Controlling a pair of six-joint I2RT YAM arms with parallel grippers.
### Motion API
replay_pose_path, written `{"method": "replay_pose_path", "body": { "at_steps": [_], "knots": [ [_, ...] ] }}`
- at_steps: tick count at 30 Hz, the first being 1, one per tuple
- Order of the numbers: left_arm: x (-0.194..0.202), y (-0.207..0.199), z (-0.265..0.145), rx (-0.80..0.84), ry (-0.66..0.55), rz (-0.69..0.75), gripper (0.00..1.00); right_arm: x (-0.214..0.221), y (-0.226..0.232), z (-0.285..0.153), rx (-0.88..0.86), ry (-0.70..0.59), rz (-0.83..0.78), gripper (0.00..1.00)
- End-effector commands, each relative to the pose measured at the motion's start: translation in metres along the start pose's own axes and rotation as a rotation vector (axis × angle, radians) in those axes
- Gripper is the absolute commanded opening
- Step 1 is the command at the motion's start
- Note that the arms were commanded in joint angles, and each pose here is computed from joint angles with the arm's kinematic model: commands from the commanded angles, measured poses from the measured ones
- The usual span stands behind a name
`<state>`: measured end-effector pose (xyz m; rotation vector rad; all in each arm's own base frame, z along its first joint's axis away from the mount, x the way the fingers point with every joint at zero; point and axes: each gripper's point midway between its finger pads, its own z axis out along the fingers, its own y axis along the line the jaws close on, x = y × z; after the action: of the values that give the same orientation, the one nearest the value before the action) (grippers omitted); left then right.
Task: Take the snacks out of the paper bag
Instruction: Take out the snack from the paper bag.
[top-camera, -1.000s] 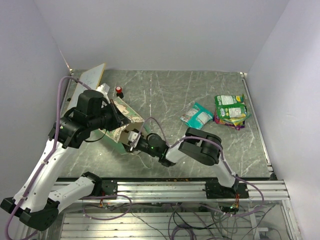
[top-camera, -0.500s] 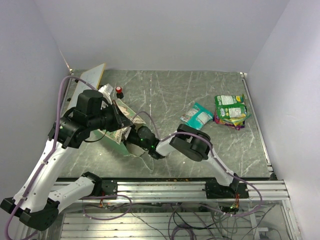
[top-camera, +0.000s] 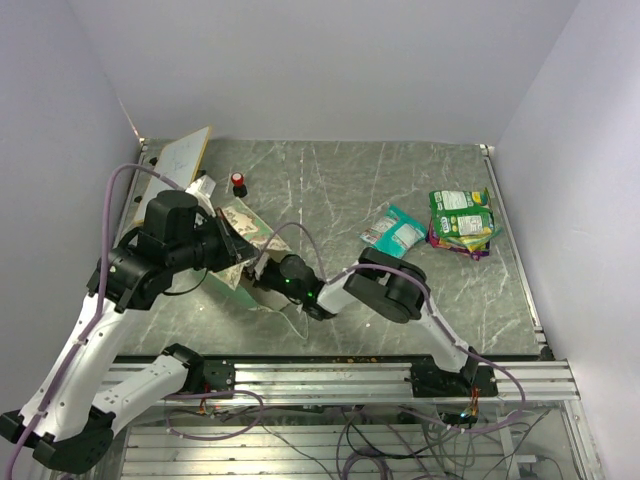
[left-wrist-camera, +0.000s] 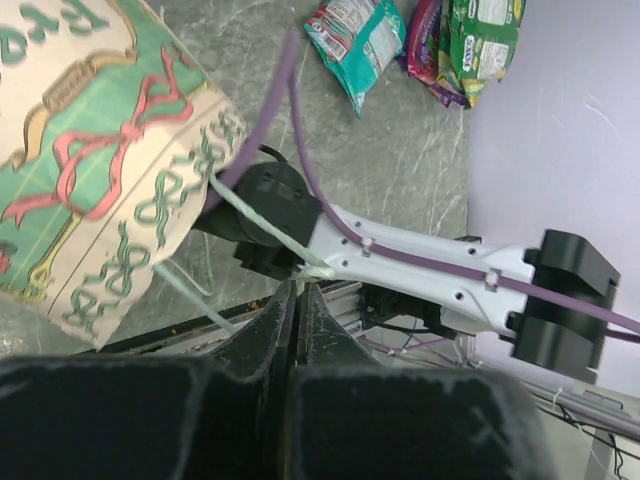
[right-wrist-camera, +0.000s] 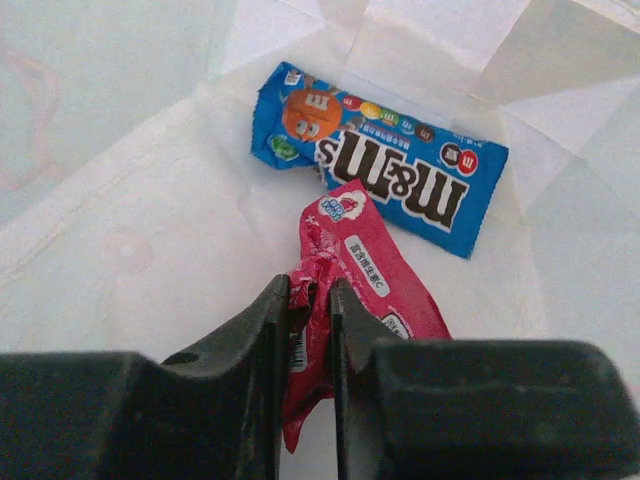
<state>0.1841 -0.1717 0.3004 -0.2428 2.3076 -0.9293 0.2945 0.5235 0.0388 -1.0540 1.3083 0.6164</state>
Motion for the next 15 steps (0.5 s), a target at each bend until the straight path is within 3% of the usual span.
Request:
{"method": "replay_pose_path", "body": {
  "at_steps": [1, 15],
  "knots": [
    [-0.01, 0.005, -0.005, -0.037, -0.061, -0.022, 0.07, -0.016, 0.008, -0.027, -0.061, -0.019, 0.019, 0.14],
    [-0.029, -0.001, -0.006, -0.036, -0.147, -0.038, 0.07, -0.08, 0.027, -0.136, -0.164, -0.062, 0.07, 0.05]
  ]
}}
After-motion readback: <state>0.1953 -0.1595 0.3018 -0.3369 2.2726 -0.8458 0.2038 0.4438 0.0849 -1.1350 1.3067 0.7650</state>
